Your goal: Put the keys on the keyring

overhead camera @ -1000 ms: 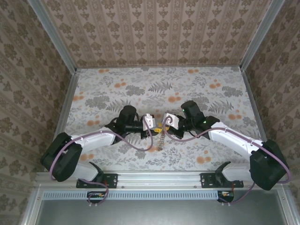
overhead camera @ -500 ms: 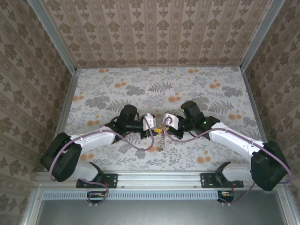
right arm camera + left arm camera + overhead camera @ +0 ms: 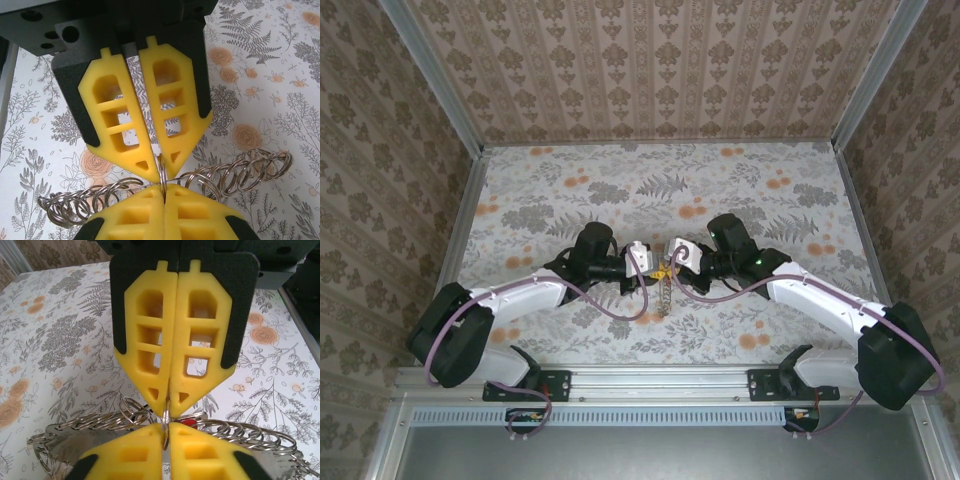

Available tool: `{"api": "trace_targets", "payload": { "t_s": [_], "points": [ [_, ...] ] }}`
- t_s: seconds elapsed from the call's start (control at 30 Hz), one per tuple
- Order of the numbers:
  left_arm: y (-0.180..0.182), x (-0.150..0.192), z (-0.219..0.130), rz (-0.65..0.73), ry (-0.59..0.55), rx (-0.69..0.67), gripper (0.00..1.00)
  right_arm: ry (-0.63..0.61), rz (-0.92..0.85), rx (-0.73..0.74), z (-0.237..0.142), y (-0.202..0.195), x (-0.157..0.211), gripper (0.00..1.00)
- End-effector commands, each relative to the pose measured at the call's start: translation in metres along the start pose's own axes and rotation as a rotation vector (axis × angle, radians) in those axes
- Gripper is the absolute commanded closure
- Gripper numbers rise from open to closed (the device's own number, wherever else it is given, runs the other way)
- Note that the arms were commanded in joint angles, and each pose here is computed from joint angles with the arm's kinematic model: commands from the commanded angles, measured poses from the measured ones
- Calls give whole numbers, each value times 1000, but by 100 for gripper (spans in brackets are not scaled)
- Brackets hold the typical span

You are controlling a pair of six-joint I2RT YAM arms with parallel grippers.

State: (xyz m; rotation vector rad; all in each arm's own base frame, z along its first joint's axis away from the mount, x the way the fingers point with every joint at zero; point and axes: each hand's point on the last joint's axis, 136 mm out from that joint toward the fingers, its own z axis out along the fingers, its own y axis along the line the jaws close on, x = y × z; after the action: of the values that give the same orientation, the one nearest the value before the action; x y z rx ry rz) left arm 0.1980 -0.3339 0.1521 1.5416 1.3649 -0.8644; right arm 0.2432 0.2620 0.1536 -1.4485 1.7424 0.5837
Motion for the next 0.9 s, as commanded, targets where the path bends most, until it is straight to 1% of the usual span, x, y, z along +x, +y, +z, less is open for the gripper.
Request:
{"api": "trace_targets", "payload": {
  "t_s": [0.0, 0.13, 0.2, 0.43, 0.73, 0.8, 0.87],
  "points": [
    [2, -10, 1, 23, -17, 7, 100, -75, -28, 4, -6, 1, -20, 98],
    [3, -12, 0, 21, -33, 2, 100, -71, -16, 10, -7, 1, -17, 90],
    [2, -15, -1, 18, -58, 1, 100, -69, -1, 17, -6, 0, -11, 89],
    [-2, -26, -4, 16, -148, 17, 100, -148, 90, -43, -2, 0, -8, 83],
    [-1, -29, -10, 11, -201, 8, 100, -148, 112, -27, 2, -8, 0, 84],
    [-1, -28, -11, 8, -204, 3, 100, -145, 114, -24, 2, -9, 2, 87],
    [0, -26, -10, 3, -198, 0, 100, -137, 113, -14, 2, -11, 2, 92]
  ]
}}
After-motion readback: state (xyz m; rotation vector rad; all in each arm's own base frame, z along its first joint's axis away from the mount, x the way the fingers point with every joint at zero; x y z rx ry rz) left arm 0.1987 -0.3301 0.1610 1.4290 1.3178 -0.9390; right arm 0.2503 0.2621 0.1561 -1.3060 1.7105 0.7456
